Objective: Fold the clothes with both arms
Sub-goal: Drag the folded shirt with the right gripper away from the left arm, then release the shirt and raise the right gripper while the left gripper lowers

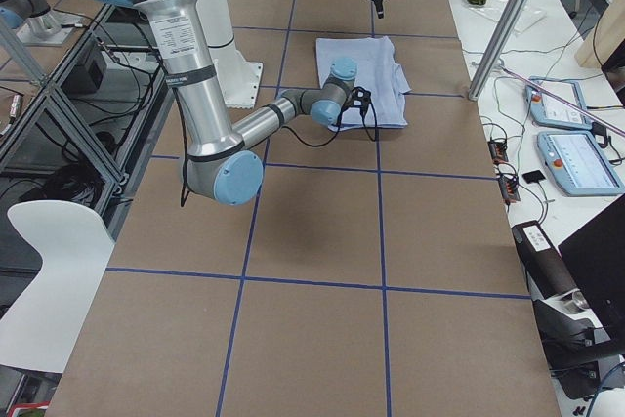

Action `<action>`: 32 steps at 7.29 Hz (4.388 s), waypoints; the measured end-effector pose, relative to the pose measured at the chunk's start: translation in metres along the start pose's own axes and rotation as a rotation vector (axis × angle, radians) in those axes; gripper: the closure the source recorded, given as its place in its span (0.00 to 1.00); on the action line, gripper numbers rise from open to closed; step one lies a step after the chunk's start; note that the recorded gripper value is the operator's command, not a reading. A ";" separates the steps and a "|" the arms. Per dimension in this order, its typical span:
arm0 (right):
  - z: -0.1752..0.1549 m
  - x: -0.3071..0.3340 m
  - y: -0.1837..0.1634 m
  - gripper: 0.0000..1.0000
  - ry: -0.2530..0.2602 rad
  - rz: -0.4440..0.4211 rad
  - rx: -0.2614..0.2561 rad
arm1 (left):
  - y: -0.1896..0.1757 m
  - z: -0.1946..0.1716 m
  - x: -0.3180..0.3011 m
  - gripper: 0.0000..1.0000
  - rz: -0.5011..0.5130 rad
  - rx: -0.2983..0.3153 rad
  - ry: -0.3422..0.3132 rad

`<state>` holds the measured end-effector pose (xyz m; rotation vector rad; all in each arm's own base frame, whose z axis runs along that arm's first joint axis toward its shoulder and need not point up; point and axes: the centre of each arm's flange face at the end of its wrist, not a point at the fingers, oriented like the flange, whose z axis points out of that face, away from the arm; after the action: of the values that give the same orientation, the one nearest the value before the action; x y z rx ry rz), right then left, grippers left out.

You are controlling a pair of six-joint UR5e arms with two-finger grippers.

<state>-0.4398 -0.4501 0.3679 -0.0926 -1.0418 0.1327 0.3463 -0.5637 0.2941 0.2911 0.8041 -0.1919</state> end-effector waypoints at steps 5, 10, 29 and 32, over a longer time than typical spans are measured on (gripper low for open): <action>-0.038 0.043 0.071 1.00 -0.029 -0.038 -0.086 | 0.000 -0.011 0.006 0.01 0.004 0.011 0.018; -0.047 0.086 0.136 1.00 0.017 -0.059 -0.175 | 0.001 -0.010 0.005 0.00 0.003 0.012 0.017; -0.208 0.036 0.069 0.00 -0.230 0.167 0.073 | 0.327 -0.014 0.136 0.09 -0.460 -0.371 0.089; -0.207 0.032 0.067 0.00 -0.234 0.162 0.081 | 0.339 0.001 0.145 0.09 -0.486 -0.361 0.060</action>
<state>-0.2494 -0.3815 0.2815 -0.0897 -1.2609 0.3391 0.5400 -0.2527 0.2513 -0.2460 0.9425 -0.4873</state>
